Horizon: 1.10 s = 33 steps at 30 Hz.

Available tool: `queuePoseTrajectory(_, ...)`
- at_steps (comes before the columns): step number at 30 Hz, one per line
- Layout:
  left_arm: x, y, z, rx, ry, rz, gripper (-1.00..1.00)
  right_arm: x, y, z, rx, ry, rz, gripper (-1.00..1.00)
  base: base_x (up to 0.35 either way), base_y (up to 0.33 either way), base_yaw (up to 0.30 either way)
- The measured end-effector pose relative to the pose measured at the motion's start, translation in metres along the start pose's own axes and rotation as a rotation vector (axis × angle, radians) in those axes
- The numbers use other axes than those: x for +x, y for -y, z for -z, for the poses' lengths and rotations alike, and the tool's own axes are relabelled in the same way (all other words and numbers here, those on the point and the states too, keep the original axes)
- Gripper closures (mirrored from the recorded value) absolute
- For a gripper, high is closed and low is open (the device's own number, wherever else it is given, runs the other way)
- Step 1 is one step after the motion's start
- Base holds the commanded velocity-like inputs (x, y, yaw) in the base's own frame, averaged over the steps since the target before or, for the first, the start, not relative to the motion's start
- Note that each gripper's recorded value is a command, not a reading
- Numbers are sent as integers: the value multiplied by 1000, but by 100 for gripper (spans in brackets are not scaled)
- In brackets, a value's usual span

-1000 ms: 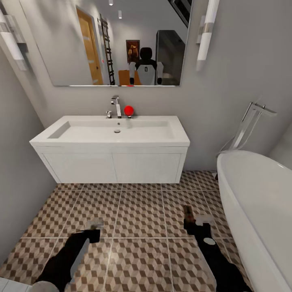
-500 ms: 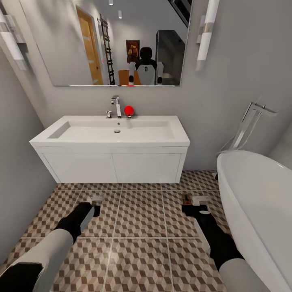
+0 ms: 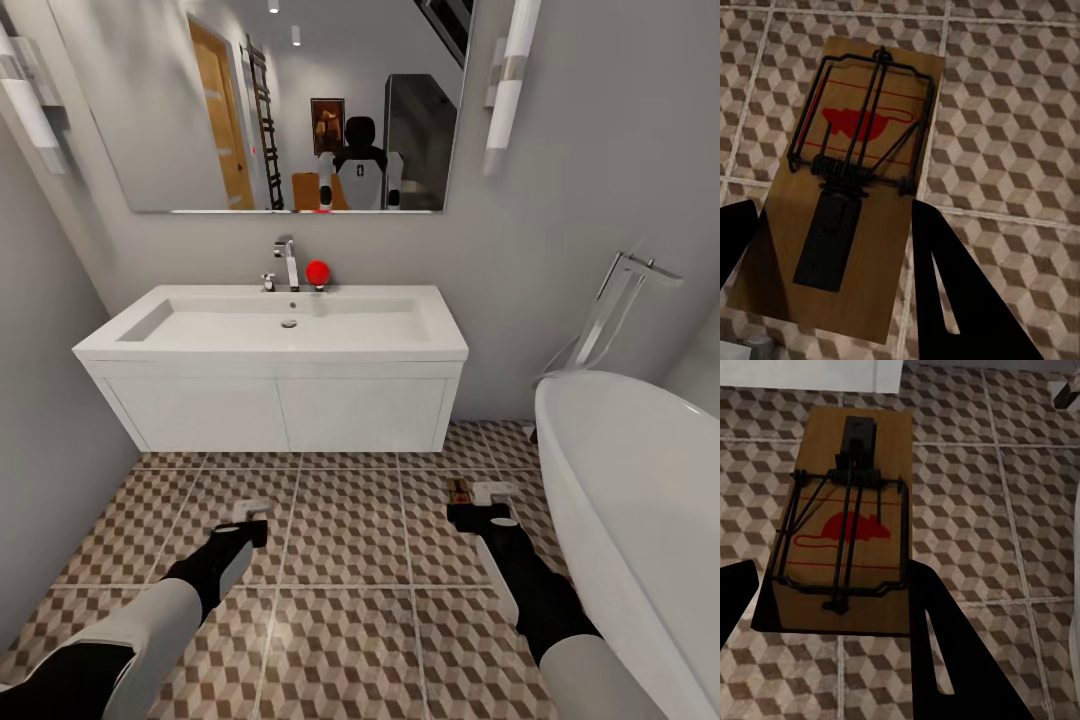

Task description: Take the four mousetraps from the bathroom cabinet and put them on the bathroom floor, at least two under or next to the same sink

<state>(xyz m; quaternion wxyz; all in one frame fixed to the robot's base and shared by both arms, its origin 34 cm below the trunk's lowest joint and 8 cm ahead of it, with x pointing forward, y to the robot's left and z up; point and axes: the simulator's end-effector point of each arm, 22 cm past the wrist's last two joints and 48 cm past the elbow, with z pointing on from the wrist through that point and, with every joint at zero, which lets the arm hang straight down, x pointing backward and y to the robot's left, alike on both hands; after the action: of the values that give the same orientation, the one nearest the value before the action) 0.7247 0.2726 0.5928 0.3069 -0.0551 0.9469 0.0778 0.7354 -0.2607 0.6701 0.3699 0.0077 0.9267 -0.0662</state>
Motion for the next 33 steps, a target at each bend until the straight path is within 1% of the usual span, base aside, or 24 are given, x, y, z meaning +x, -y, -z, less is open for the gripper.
queuePoseTrajectory(2, 0, 1, 0, 2, 2, 0, 100, 0, 0, 0, -2, 0, -1, 100, 0, 0, 0)
queuePoseTrajectory(5, -4, 3, 1, 4, 10, 3, 100, 0, -5, 0, -25, 0, -1, 100, 0, 0, 0)
queuePoseTrajectory(6, -7, 3, 1, 4, 17, 4, 100, 0, -9, 0, -44, 0, -1, 100, 0, 0, 0)
queuePoseTrajectory(7, -22, 6, 4, 9, 47, 10, 100, 0, -14, 1, -63, 0, 0, 100, 0, 0, 0)
queuePoseTrajectory(10, -31, 11, 6, 16, 64, 15, 100, 0, -15, 0, -67, 1, 3, 100, 0, 0, 0)
queuePoseTrajectory(12, -32, 12, 6, 18, 65, 15, 100, -4, -12, 0, -64, 21, 4, 100, 0, 0, 0)
queuePoseTrajectory(13, -31, 13, 7, 19, 65, 15, 100, -5, -12, 0, -62, 26, 3, 100, 0, 0, 0)
queuePoseTrajectory(14, -30, 20, 8, 29, 63, 17, 100, -18, 0, -1, -11, 41, 10, 100, 0, 0, 0)
queuePoseTrajectory(16, -30, 24, 8, 34, 62, 16, 100, -42, 8, -2, 29, 47, 17, 100, 0, 0, 0)
queuePoseTrajectory(18, -30, 27, 9, 38, 62, 17, 100, -68, 13, -5, 58, 17, 27, 100, 0, 0, 0)
queuePoseTrajectory(21, -30, 27, 9, 39, 62, 17, 100, -96, 11, -6, 63, 13, 29, 100, 0, 0, 0)
queuePoseTrajectory(24, -30, 26, 9, 37, 63, 17, 100, -107, 6, -7, 50, 28, 27, 100, 0, 0, 0)
queuePoseTrajectory(27, -31, 25, 9, 36, 64, 17, 100, -97, -4, -17, 19, 35, 25, 100, 0, 0, 0)
queuePoseTrajectory(29, -31, 26, 9, 37, 65, 18, 100, -78, -14, -26, -23, 24, 26, 100, 0, 0, 0)
queuePoseTrajectory(32, -31, 26, 9, 39, 64, 18, 100, -59, -23, -33, -63, 11, 29, 100, 0, 0, 0)
queuePoseTrajectory(33, -31, 26, 9, 39, 64, 19, 100, -57, -24, -34, -67, 10, 30, 100, 0, 0, 0)
